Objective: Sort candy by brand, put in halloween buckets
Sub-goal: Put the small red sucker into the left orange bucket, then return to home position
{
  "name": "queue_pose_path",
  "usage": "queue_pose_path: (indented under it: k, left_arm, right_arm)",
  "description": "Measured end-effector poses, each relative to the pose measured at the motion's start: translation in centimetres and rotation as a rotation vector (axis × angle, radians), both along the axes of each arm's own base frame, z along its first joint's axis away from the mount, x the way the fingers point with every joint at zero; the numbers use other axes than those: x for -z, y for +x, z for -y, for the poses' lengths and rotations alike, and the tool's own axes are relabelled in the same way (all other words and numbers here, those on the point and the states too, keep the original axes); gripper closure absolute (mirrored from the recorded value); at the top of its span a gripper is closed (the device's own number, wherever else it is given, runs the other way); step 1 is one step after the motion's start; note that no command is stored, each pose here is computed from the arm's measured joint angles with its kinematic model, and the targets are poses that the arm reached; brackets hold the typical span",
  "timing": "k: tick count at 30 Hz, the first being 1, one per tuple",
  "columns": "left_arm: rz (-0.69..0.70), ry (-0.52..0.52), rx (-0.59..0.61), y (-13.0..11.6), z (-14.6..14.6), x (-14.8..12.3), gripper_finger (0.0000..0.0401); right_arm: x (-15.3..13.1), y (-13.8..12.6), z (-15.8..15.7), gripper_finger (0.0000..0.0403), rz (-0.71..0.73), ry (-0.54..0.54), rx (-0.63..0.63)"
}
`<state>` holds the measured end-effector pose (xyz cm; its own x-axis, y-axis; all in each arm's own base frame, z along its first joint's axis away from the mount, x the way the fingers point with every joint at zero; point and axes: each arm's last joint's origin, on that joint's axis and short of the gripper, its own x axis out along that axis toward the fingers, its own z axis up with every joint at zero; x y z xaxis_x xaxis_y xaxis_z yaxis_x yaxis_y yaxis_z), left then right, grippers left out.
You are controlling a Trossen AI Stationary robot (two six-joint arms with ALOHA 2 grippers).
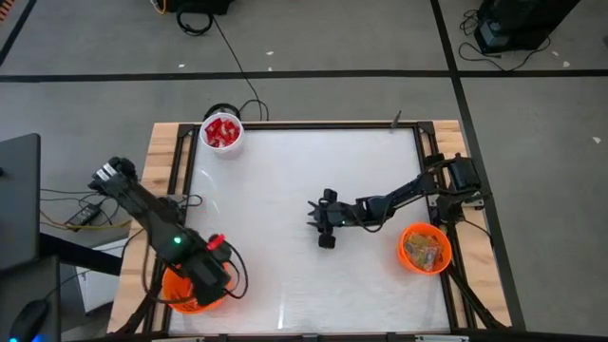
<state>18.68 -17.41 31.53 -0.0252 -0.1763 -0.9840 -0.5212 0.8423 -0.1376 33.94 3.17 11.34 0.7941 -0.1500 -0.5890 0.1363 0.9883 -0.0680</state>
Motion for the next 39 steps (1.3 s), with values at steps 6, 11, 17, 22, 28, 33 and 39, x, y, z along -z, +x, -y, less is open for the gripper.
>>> queue_pose_path:
  k: [6,11,17,22,28,33,39]
  left_arm:
    - [0.005,0.001,0.082,0.3,0.0,4.3,0.0401]
    - [0.066,0.03,0.094,-0.6,-1.4,4.8,0.0401]
    - [0.169,-0.029,0.064,-2.3,-3.7,5.6,0.0401]
    - [0.255,-0.029,0.021,-3.3,-4.9,6.9,0.0399]
    - [0.399,0.125,-0.011,-3.9,-5.5,6.7,0.0377]
    - [0.45,0.168,-0.01,-4.1,-5.7,6.4,0.0358]
    - [0.587,0.223,0.126,-3.1,-5.6,5.9,0.0348]
  right_arm:
    - [-1.4,0.4,3.4,0.0257,0.017,-0.088,-0.033]
    - [-4.0,1.2,7.6,0.0257,0.124,-0.011,-0.091]
    - [-6.3,1.9,12.2,0.0256,0.214,0.02,-0.09]
    - [-9.1,2.7,14.8,0.0247,0.241,0.129,-0.202]
    - [-12.4,3.7,15.5,0.0202,0.126,0.158,-0.274]
    - [-14.8,4.2,15.7,0.0161,0.115,0.196,-0.254]
    - [-15.4,4.6,15.0,0.0144,0.111,0.221,-0.236]
